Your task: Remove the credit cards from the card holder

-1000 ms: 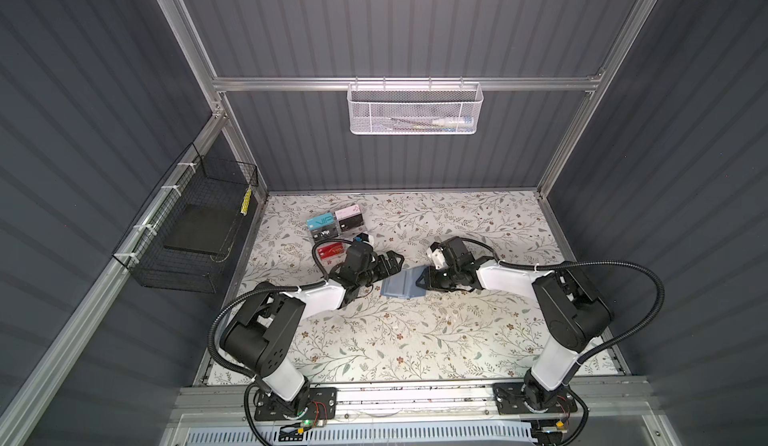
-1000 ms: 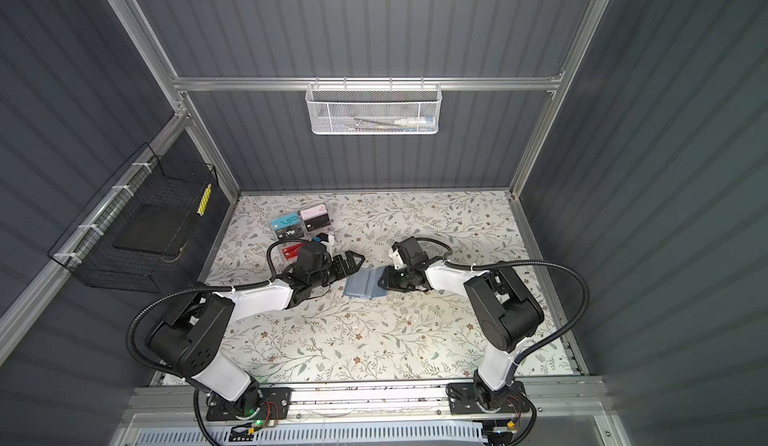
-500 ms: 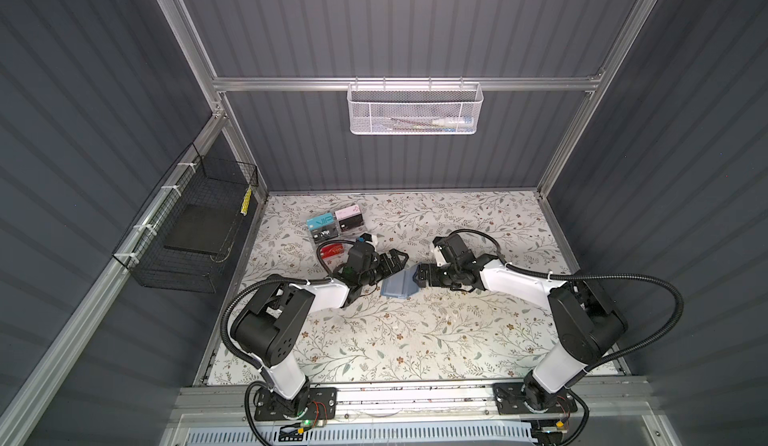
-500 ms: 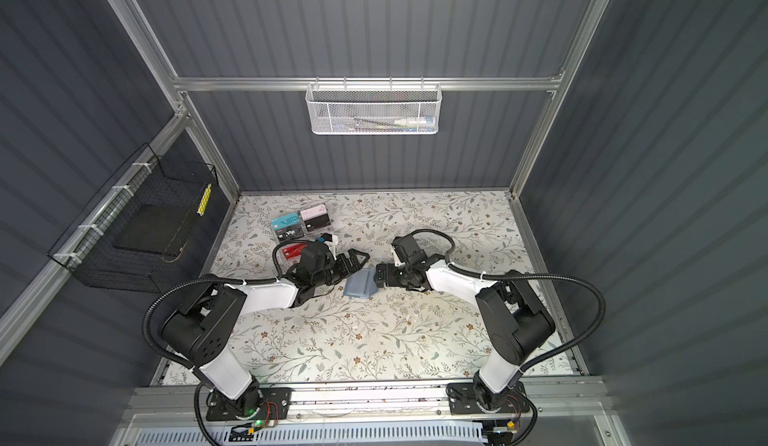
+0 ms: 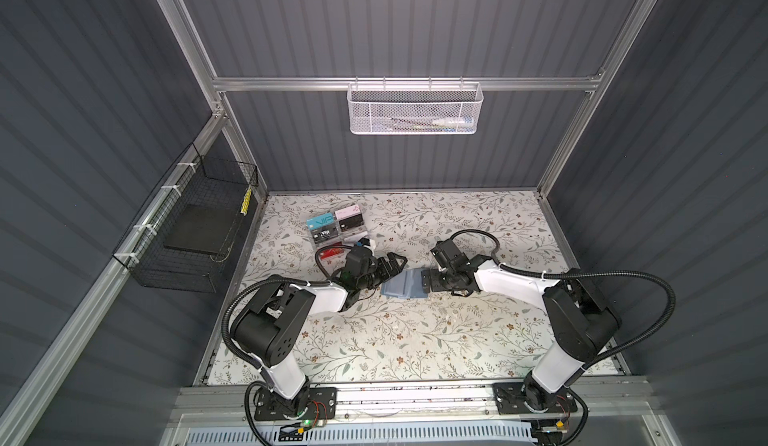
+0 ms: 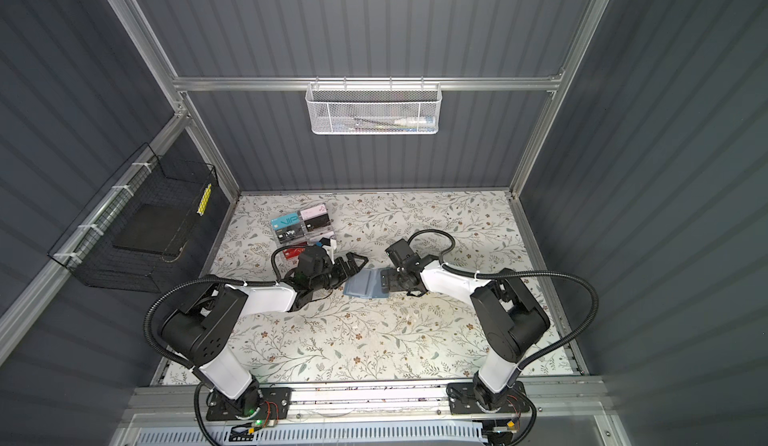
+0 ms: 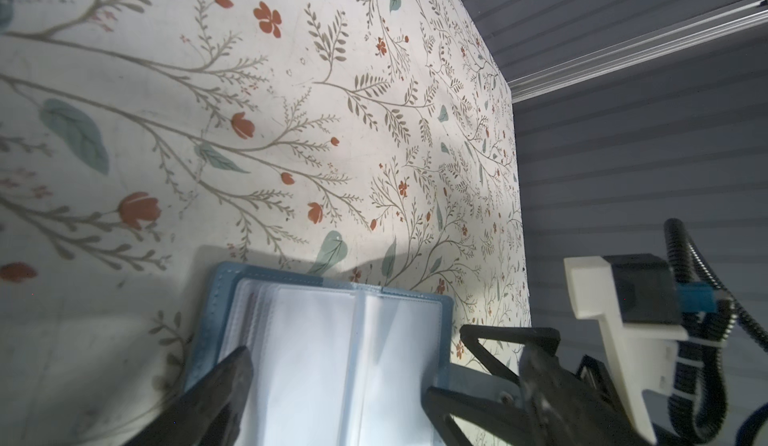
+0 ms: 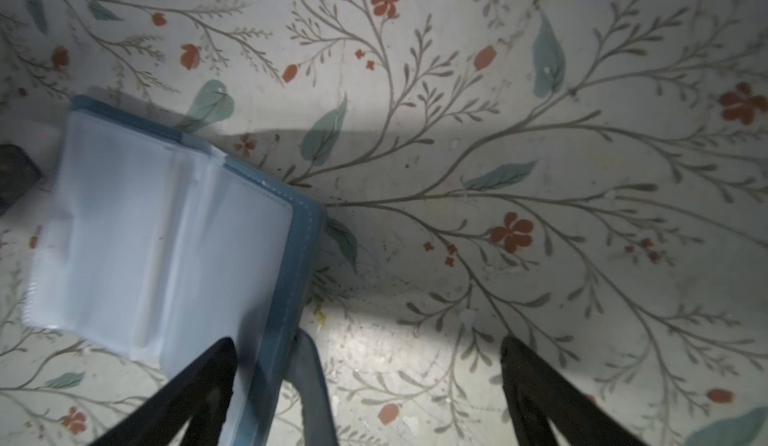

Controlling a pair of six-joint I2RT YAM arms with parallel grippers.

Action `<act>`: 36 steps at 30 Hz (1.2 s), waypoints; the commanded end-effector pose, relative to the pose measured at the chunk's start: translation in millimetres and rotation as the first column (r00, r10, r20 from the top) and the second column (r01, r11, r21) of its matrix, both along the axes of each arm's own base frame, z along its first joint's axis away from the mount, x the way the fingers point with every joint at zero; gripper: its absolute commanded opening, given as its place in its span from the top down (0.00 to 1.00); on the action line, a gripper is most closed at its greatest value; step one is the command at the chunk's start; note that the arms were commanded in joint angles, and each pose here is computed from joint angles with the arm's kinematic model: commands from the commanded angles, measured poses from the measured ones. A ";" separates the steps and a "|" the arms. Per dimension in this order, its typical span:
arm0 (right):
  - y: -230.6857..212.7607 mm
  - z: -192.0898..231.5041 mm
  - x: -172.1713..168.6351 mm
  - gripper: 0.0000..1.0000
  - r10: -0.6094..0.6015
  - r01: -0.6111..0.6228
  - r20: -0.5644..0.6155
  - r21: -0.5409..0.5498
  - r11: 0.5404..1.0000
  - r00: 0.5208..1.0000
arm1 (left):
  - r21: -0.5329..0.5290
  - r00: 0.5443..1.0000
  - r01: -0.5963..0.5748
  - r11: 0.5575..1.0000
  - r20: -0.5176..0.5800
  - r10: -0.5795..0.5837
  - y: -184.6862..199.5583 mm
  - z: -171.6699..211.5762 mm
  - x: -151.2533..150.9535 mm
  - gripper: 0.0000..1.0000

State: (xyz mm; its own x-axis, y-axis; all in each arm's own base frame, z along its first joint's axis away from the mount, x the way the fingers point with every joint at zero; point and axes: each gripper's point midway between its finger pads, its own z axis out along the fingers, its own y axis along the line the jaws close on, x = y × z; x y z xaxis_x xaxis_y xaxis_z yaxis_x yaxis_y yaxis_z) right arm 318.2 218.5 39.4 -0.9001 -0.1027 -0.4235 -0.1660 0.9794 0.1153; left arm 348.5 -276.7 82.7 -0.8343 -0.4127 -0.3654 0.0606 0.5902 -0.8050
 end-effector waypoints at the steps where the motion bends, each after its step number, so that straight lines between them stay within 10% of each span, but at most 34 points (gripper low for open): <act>1: -12.5 -5.0 4.6 0.01 -0.006 0.007 0.008 -0.107 0.994 1.000 | -0.035 1.000 -0.002 0.999 -0.008 0.002 3.8 2.6 -3.5 0.00; 36: -7.5 -27.0 4.0 0.01 0.027 -0.029 -0.025 -0.063 0.998 0.999 | -0.074 0.998 0.063 0.995 -0.007 -0.063 8.7 25.5 -16.8 0.00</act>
State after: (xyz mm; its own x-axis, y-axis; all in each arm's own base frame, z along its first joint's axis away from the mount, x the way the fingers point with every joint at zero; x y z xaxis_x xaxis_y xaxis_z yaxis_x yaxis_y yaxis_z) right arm 331.2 217.3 21.0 -0.8928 -0.1403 -0.4280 -0.1839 0.9810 0.0621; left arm 333.7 -274.8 101.3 -0.8696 -0.4005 -0.2887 0.0628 0.4903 -0.8693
